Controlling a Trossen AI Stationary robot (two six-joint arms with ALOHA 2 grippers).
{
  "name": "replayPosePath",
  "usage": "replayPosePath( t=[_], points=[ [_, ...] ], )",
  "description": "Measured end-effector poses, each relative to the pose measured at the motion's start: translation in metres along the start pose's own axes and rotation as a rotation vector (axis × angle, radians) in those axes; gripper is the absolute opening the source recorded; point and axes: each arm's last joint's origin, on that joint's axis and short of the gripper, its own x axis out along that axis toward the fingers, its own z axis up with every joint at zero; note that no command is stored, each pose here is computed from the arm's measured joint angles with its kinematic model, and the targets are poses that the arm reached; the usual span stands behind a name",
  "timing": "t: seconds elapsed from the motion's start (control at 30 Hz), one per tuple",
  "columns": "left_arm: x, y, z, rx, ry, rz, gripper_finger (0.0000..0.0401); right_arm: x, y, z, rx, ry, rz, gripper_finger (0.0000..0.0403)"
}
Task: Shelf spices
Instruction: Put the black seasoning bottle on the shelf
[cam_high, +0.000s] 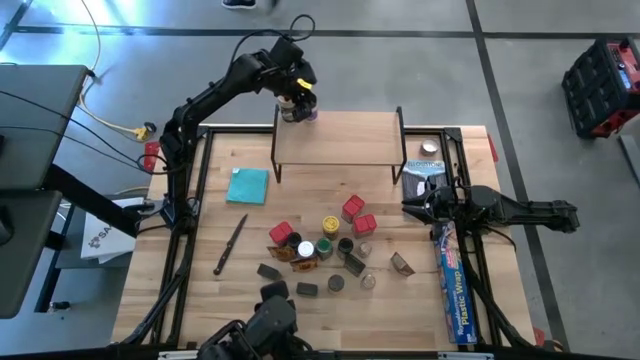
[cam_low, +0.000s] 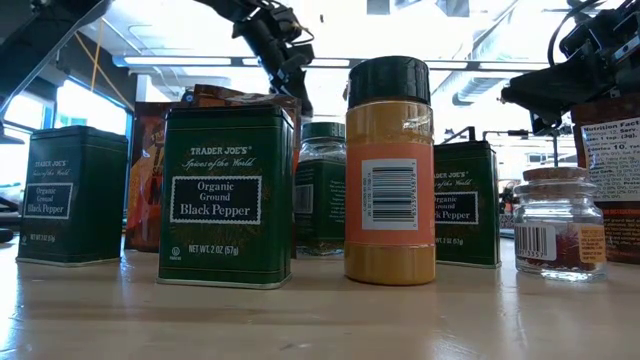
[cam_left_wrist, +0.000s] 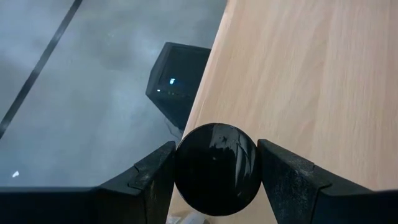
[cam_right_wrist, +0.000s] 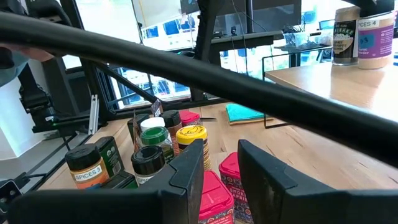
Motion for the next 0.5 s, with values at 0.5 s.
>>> replayPosePath(
  t=[0.5],
  points=[
    [0.0008,0.0025,-0.0034,-0.017,0.024,0.003,0.0247,0.0000,0.0000,0.0001,0.000,0.000,0.000,0.0094]
  ],
)
